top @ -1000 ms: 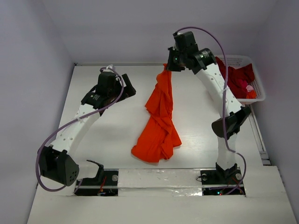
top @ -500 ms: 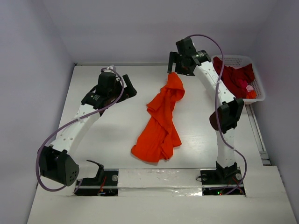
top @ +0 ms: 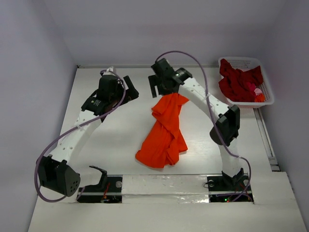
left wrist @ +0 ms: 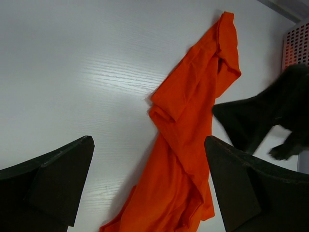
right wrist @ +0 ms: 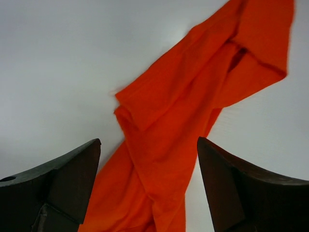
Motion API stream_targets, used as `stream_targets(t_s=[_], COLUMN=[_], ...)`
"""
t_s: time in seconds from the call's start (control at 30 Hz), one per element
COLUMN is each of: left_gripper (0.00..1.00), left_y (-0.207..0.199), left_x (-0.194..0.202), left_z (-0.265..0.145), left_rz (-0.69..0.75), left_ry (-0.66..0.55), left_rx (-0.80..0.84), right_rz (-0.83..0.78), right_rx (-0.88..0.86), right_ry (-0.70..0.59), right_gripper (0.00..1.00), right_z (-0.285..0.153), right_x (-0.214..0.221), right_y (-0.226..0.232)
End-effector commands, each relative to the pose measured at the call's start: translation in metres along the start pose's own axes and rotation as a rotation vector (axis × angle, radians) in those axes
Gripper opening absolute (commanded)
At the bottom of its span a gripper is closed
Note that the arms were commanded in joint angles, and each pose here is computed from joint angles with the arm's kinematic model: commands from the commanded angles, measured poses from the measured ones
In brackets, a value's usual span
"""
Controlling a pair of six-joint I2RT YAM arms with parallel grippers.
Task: Fold and stack the t-shirts
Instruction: Move the tshirt to the center of the board
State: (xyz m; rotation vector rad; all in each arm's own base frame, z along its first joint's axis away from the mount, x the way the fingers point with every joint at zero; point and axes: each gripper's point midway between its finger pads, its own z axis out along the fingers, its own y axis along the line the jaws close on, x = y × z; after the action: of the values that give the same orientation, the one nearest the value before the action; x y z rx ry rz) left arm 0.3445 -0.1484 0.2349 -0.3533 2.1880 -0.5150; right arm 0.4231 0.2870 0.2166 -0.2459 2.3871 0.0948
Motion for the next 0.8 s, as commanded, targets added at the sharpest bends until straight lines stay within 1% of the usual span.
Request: stream_targets(t_s=[0.0,0.07,0.13,0.33,0.47,0.67,0.77], left_gripper=[0.99,0.99,0.99,0.99,0.99,0.99,0.99], left_y=[-0.007,-0.007,-0.007,-0.008,-0.009,-0.006,-0.006], left_x=[-0.018,-0.017,-0.017,-0.015,-0.015,-0.01,-0.008], left_z=[-0.013,-0.013,-0.012,-0.011,-0.011,-0.009,-0.007], left_rz=[-0.009,-0.007,-0.007,-0.011,-0.014,-0.013,-0.014], left_ry=[-0.073,-0.071,-0.069,-0.059,-0.059,-0.045,-0.038], left_rx=[0.016,0.014,0.014,0.02,0.025,0.02,0.02], right_rz=[-0.066,-0.108,-0.139,-0.19,-0.223,-0.258,-0.28], right_rx=[0.023,0.033,0.064,0.096,0.092,0.068,0.046], right_ry=[0.036,0.06,0.084,0.121,0.142,0.143,0.108], right_gripper=[0.84,0.84,0.84,0.83,0.83,0.82,0.82], right_z=[0.026,0.033,0.045,0.072,0.083,0.089,0.081], right_x=[0.025,0.041,0.053,0.07,0.081,0.087,0.082], right_y=[0.015,0.026,0.027,0.031,0.043,0.066,0.089])
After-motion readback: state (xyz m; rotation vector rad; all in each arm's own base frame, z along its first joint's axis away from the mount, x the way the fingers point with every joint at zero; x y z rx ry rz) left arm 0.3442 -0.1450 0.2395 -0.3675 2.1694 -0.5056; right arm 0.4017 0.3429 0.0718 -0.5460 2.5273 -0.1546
